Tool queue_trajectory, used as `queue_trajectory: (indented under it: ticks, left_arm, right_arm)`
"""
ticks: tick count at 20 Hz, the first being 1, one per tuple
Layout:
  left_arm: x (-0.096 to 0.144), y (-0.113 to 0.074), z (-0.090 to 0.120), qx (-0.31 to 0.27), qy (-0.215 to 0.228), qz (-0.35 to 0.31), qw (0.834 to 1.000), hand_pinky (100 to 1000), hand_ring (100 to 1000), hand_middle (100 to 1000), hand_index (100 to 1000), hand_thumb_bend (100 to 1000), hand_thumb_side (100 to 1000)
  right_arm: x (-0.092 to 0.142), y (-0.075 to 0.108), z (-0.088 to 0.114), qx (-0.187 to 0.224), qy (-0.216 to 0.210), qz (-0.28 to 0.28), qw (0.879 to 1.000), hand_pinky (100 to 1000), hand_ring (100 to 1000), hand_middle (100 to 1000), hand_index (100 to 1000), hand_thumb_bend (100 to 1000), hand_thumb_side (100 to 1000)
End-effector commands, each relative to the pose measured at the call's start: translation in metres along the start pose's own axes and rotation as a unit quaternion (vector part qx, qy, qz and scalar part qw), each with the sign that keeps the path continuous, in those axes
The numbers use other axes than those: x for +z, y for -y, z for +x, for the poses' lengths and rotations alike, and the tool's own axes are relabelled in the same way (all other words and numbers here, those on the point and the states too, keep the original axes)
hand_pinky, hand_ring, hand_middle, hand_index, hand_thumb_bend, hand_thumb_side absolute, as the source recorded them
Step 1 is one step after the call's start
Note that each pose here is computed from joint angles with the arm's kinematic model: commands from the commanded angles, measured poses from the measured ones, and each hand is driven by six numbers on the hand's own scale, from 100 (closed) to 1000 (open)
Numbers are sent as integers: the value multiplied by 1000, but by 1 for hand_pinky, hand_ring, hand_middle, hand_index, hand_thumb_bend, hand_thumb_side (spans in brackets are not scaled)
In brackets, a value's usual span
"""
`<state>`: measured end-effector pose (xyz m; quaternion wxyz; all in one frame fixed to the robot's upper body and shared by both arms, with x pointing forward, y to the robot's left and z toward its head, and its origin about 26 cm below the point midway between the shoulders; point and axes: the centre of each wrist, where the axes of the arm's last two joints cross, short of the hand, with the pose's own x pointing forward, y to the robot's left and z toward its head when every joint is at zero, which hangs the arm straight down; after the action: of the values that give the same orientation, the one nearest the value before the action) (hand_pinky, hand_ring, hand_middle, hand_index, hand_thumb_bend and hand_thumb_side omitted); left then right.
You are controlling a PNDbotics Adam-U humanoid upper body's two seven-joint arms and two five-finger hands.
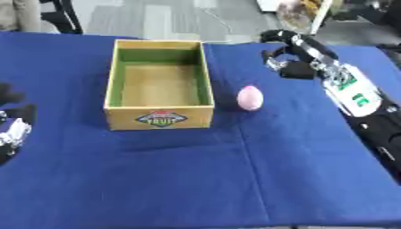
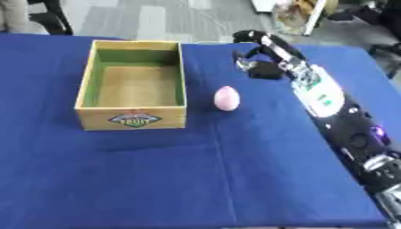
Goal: Pick up objects on the table and place them in the box.
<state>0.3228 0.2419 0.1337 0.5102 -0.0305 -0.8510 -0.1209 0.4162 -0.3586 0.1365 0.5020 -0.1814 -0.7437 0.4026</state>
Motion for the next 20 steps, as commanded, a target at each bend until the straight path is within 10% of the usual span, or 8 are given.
queue_trajectory:
  ticks: [1, 20]
  left_arm:
    - [-5, -3, 11, -9, 19, -9, 1000, 636, 738, 541, 706, 398, 127]
    - [-4, -2, 10, -8, 17, -7, 1000, 635, 736, 540, 707, 401, 127]
  right_arm:
    - [-4, 8, -1, 36, 0, 10, 999, 771, 997, 854, 917, 100, 474]
    - [-9, -22, -4, 161, 23, 118, 980, 860, 1000, 906, 945, 237, 631]
